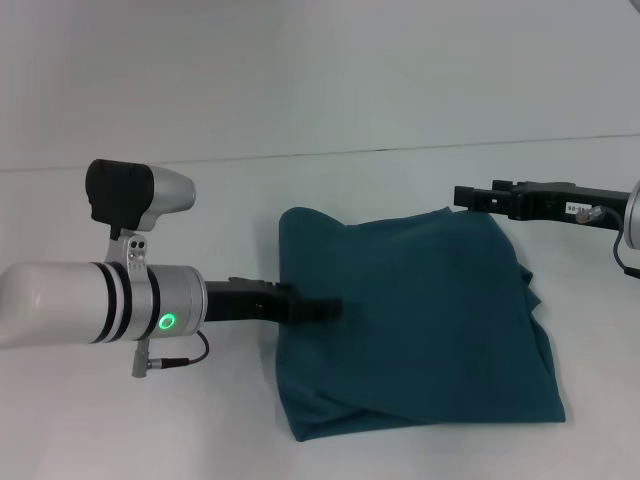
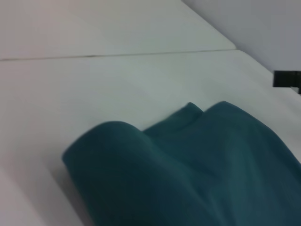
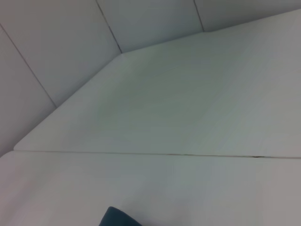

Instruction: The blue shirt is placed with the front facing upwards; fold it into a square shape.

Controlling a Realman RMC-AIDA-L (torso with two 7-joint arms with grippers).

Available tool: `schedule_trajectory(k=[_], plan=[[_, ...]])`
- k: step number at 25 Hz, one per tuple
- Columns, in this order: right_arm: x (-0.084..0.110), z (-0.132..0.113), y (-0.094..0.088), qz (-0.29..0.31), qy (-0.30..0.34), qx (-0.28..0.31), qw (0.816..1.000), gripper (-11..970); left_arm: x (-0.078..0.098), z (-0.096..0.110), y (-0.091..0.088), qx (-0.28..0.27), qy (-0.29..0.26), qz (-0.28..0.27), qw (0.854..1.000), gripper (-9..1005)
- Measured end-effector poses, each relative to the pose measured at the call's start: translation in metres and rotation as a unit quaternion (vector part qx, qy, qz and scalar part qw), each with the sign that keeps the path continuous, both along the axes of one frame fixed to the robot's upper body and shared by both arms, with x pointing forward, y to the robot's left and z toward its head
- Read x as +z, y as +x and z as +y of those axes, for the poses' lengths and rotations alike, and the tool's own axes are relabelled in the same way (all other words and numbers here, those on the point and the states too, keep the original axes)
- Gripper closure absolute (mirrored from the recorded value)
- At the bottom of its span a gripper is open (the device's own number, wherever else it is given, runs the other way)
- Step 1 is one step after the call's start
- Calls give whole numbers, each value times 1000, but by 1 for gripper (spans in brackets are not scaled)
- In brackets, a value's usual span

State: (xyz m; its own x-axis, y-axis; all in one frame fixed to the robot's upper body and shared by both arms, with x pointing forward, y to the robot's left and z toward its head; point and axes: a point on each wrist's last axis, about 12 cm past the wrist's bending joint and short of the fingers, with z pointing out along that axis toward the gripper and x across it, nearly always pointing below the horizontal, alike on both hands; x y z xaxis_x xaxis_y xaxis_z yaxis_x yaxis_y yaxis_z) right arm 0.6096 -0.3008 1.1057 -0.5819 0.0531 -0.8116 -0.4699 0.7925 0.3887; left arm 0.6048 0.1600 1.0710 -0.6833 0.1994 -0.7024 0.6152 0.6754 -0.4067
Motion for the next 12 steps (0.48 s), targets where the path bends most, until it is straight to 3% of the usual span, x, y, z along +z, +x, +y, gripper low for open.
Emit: schedule_trajectory(k=[6,12], plan=[[0,1,0,0,2,-1,1000,134,-2,0,3,9,18,-11,1000,105],[1,1,2,-2,2,-1,1000,134,-1,-3,3,-2,26,-19,999,160]])
